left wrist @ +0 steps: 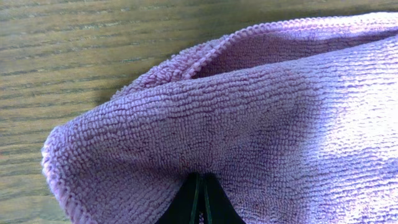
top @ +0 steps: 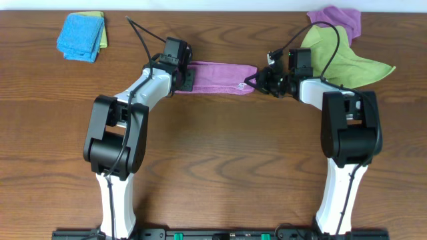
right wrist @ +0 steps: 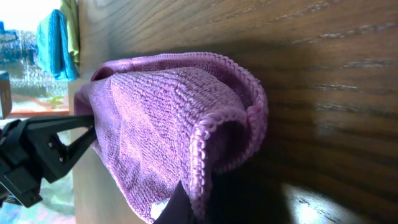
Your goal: Fold the cloth
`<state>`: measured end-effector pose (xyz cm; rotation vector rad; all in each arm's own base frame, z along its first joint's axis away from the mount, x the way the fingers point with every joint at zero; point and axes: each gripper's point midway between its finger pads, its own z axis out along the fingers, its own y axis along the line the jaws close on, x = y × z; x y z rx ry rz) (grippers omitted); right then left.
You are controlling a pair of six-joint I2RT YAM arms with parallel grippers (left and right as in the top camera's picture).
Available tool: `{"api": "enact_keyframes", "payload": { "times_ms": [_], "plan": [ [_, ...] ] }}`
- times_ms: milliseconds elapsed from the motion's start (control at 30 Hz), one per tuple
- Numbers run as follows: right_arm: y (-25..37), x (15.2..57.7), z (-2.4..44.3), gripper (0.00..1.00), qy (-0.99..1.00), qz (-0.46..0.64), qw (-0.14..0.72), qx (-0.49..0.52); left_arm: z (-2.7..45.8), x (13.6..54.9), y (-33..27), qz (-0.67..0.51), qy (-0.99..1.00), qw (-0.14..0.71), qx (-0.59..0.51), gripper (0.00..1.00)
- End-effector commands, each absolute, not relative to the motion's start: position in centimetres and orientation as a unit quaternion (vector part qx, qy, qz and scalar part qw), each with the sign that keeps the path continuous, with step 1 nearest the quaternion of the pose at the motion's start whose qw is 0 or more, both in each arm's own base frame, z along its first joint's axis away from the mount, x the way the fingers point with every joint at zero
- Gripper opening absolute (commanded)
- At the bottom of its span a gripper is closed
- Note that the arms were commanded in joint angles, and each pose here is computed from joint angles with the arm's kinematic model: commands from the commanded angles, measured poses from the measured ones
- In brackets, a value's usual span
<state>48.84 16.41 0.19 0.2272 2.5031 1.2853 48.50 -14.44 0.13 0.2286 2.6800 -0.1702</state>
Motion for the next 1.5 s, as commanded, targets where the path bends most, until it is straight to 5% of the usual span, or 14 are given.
{"api": "enact_keyframes", "payload": {
  "times_ms": [0,433,900,1467],
  "plan": [
    [17.1,49.1,0.5,0.01,0.871,0.46,0.151,0.084,-2.1,46.2,-15.4,-0.087,0.978,0.173,0.077,0.06],
    [16.9,51.6,10.5,0.01,0.868,0.417,0.269,0.024,-2.0,46.2,-16.0,-0.105,0.978,0.171,0.056,0.06],
    [14.8,48.8,9.6,0.01,0.959,0.104,0.263,-0.009,-1.7,45.8,-17.5,-0.137,0.975,0.165,0.056,0.06],
    [16.5,46.8,8.7,0.01,0.967,0.082,0.236,-0.045,-1.0,44.9,-22.9,-0.183,0.966,0.171,0.066,0.06]
  ]
}}
